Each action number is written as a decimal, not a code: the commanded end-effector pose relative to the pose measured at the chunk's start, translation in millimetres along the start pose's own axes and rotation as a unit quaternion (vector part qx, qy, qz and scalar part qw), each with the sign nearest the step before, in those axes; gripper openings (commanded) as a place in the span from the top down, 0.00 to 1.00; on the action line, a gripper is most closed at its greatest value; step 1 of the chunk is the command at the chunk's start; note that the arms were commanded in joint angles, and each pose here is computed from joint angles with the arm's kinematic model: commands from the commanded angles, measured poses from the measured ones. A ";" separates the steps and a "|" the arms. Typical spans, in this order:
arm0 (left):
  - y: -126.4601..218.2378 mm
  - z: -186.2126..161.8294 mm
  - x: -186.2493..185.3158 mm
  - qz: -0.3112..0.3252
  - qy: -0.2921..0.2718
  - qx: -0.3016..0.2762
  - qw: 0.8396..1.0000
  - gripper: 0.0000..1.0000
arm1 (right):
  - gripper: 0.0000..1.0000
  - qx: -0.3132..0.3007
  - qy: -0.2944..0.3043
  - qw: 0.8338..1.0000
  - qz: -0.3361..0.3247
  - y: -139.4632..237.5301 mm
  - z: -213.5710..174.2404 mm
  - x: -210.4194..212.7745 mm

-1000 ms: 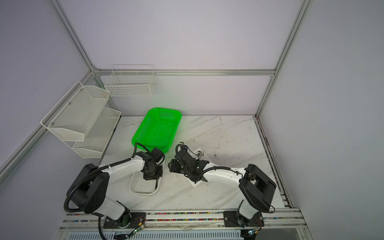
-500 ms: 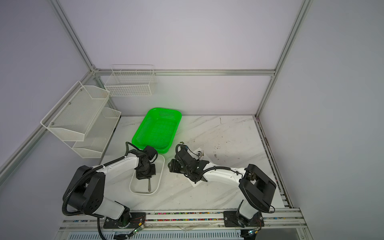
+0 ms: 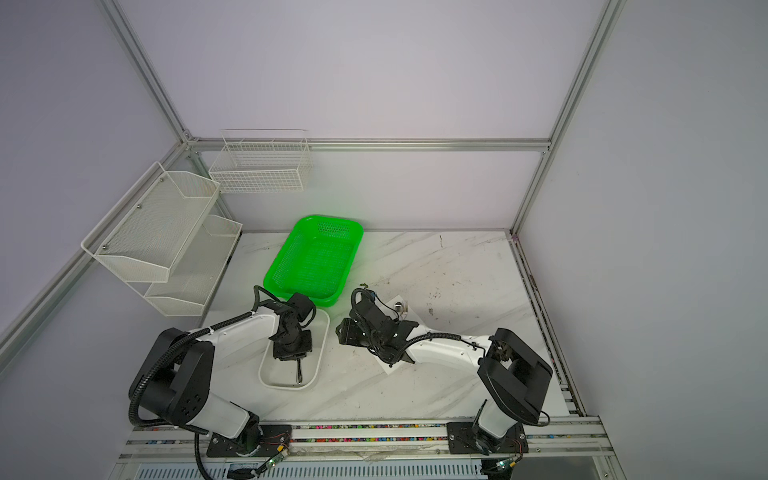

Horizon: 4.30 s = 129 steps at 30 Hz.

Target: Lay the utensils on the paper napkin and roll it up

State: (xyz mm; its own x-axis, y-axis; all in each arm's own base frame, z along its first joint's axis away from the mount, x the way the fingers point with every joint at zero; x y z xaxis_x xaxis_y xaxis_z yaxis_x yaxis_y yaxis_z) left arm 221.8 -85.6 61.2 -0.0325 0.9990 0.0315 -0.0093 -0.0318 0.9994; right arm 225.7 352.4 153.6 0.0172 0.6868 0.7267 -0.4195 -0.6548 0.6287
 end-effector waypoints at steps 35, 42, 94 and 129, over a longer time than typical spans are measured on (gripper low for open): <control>37.2 8.2 -1.2 -0.034 0.011 -0.047 0.998 0.92 | 0.40 -0.008 -0.006 1.000 0.001 7.7 5.9 -0.2; 27.3 5.5 5.3 -0.008 0.011 -0.038 0.999 0.86 | 0.40 -0.008 -0.006 1.000 0.001 8.4 6.0 -0.2; 3.4 28.4 18.8 -0.050 0.060 -0.058 0.995 0.90 | 0.40 -0.006 -0.008 1.000 -0.004 8.0 3.9 -6.0; -38.6 15.0 10.4 -0.065 0.043 -0.002 0.997 0.83 | 0.40 -0.006 -0.007 1.000 -0.007 10.1 4.5 -9.1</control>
State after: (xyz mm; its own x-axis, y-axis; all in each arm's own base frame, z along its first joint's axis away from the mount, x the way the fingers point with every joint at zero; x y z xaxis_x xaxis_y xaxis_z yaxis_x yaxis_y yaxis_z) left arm 260.2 -76.6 58.4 -0.1109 0.9856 -0.1280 -0.1383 0.1122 0.9840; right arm 226.3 346.7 149.8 0.0270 0.6943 0.7192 -0.4207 -0.6448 0.6382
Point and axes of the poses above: each gripper's point midway between its finger pads, its own y axis back along the fingers, its own x axis along the line the jaws close on, z = x × y, the point moved 4 cm from there along y, back along the fingers, and after that the axes turned 12 degrees about -y, right-handed, at the moved point
